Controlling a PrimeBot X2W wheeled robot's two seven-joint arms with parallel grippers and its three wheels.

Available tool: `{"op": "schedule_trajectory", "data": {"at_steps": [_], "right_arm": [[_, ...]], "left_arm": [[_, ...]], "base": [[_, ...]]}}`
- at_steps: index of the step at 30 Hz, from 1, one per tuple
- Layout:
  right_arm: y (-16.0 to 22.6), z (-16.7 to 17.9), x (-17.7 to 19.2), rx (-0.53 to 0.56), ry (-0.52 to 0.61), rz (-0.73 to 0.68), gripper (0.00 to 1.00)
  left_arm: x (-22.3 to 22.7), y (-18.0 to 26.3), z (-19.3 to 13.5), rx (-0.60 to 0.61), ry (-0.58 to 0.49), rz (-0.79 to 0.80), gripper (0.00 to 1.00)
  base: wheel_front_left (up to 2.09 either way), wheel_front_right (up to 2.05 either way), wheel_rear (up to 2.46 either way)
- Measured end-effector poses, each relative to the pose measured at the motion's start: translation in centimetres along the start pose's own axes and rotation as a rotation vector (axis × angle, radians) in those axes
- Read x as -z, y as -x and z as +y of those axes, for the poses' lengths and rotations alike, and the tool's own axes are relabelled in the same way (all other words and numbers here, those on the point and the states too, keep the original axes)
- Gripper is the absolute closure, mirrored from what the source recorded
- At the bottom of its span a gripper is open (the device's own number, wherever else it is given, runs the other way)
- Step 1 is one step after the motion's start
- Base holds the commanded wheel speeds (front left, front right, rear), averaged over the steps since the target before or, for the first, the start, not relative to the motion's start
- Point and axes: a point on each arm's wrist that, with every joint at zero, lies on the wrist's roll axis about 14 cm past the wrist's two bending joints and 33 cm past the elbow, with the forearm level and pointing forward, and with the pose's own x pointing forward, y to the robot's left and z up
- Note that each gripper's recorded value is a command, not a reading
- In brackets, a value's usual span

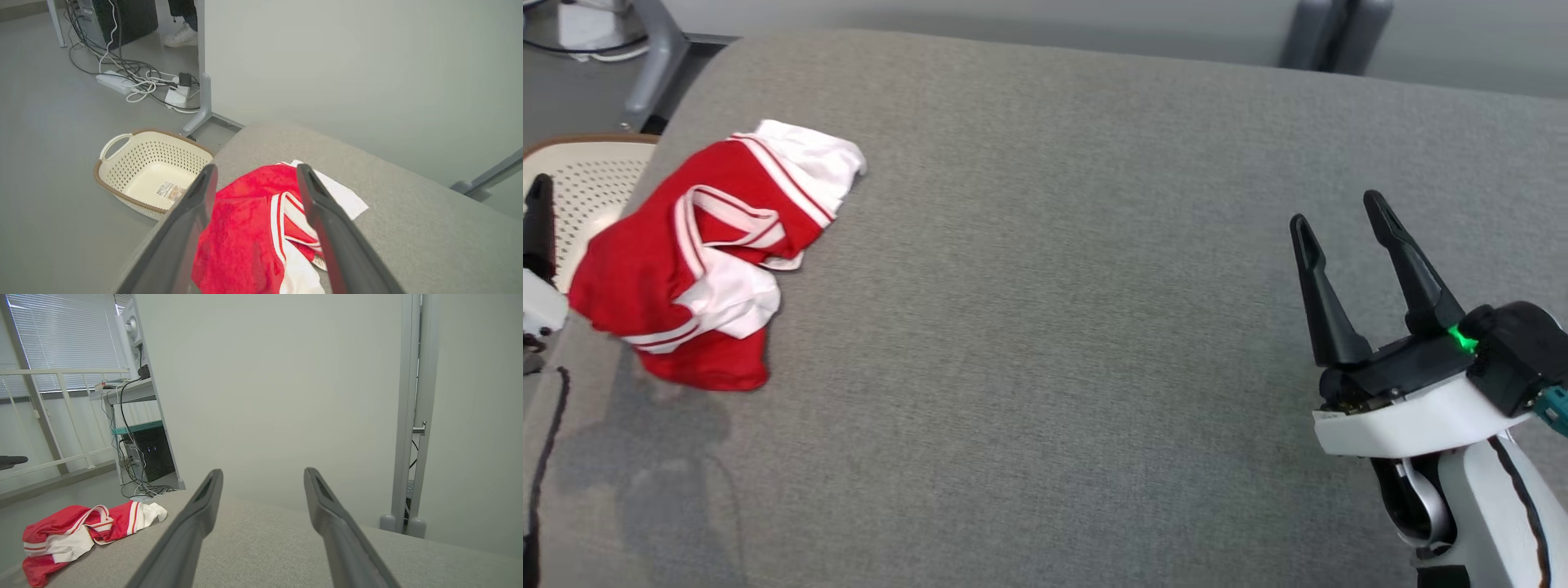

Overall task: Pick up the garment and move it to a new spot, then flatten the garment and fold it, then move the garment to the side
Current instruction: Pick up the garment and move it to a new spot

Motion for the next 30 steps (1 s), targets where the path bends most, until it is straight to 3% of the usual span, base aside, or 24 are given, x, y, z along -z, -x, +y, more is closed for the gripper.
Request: {"op": "schedule_trajectory", "data": {"at_steps": [8, 13, 16, 17, 18, 19, 20, 30], "right_arm": [[1.0, -4.6, 0.1, 0.104, 0.031, -0.006, 0.0], [2.5, -7.3, 0.5, 0.184, 0.05, 0.015, 0.0], [3.5, -8.6, 0.6, 0.228, 0.062, 0.025, 0.0], [3.8, -9.0, 0.6, 0.24, 0.067, 0.029, 0.0], [4.0, -9.3, 0.7, 0.25, 0.07, 0.032, 0.0], [4.2, -9.6, 0.7, 0.257, 0.071, 0.034, 0.0], [4.3, -9.6, 0.7, 0.261, 0.071, 0.034, 0.0], [3.9, -7.9, -1.0, 0.231, 0.069, 0.0, 0.0]], "left_arm": [[7.9, -5.6, -0.3, -0.049, -0.001, 0.354, 0.0], [15.3, -5.6, 0.7, -0.135, -0.017, 0.627, 0.0], [17.5, -5.5, 1.0, -0.16, -0.028, 0.724, 0.0], [17.8, -5.7, 1.0, -0.16, -0.025, 0.732, 0.15], [18.0, -5.9, 0.8, -0.159, -0.022, 0.733, 0.15], [18.1, -6.1, 0.8, -0.158, -0.028, 0.729, 0.53], [18.0, -6.3, 0.8, -0.155, -0.032, 0.722, 1.0], [14.3, -6.4, -1.2, -0.056, -0.135, 0.567, 1.0]], "base": [[0.0, 0.0, 0.0], [0.0, 0.0, 0.0], [0.0, 0.0, 0.0], [0.0, 0.0, 0.0], [0.0, 0.0, 0.0], [0.0, 0.0, 0.0], [0.0, 0.0, 0.0], [0.0, 0.0, 0.0]]}}
